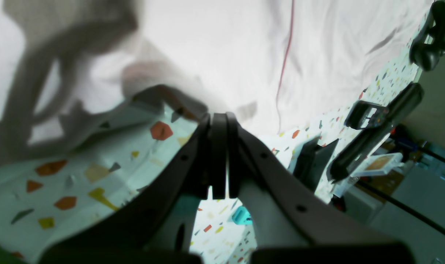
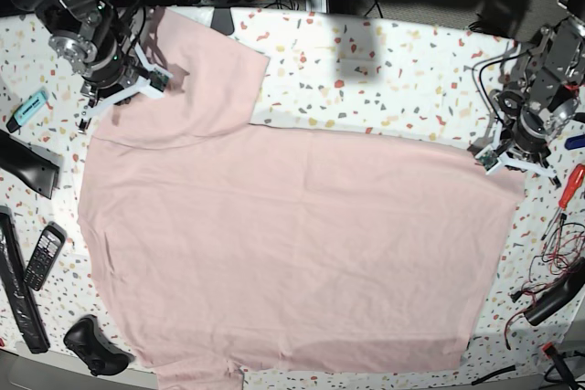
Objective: Fold the T-shirt properly
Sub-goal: 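Grasp the shirt edge with the right gripper near the sleeve, left at the hem corner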
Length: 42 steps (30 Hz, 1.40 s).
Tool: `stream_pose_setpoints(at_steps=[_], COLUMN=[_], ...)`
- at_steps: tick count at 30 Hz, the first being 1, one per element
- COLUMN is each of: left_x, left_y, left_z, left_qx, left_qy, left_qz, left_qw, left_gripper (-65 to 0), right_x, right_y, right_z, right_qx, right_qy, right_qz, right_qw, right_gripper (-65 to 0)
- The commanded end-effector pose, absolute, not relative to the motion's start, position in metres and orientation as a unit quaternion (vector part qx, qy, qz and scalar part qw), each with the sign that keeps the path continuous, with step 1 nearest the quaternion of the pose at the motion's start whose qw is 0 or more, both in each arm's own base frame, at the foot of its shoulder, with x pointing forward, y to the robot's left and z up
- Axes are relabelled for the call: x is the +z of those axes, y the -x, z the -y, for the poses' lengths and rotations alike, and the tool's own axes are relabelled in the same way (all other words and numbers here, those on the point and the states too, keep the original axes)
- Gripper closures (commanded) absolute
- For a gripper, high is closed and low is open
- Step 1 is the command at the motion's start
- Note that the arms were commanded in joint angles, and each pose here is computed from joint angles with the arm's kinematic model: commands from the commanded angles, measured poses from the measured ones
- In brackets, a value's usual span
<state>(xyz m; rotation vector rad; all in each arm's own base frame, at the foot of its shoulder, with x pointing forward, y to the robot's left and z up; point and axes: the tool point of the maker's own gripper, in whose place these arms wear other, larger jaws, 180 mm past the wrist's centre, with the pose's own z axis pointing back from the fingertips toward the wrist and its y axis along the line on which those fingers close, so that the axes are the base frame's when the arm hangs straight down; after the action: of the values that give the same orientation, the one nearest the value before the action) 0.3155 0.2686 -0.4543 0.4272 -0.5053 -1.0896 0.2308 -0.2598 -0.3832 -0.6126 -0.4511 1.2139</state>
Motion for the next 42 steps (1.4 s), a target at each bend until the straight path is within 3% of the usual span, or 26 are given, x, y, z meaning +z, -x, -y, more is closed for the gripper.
stream_pose_setpoints(at_steps=[1,4,9,12,25,42], left_x=[-0.464,-0.464,-0.464,-0.464,-0.466,-0.467], left_y=[-0.3,-0.3,-0.3,-0.3,-0.3,-0.301], left_z=[-0.274,-0.274,-0.274,-0.274,-0.266,-0.263], left_qx=[-0.513,-0.513,-0.513,-0.513,-0.512,-0.513], left_qy=[-0.183,-0.183,-0.183,-0.183,-0.176,-0.176], left_qz=[0.203,0.203,0.203,0.203,0.207,0.208], left_qw=[0.814,0.814,0.814,0.814,0.815,0.814], left_gripper=[0.0,0.0,0.0,0.0,0.0,0.0], right_x=[-0.37,-0.367,-0.372,-0.378,-0.378,-0.412], right_y=[-0.239,-0.24,-0.236,-0.231,-0.243,-0.244], right_z=[0.265,0.265,0.261,0.254,0.229,0.246], right_qx=[0.553,0.556,0.576,0.587,0.612,0.636], right_qy=[0.301,0.306,0.292,0.265,0.215,0.169], right_qz=[0.216,0.216,0.206,0.201,0.233,0.174], right_qw=[0.746,0.742,0.735,0.738,0.724,0.733], right_gripper=[0.0,-0.4,-18.2,-24.4,-24.6,-24.6])
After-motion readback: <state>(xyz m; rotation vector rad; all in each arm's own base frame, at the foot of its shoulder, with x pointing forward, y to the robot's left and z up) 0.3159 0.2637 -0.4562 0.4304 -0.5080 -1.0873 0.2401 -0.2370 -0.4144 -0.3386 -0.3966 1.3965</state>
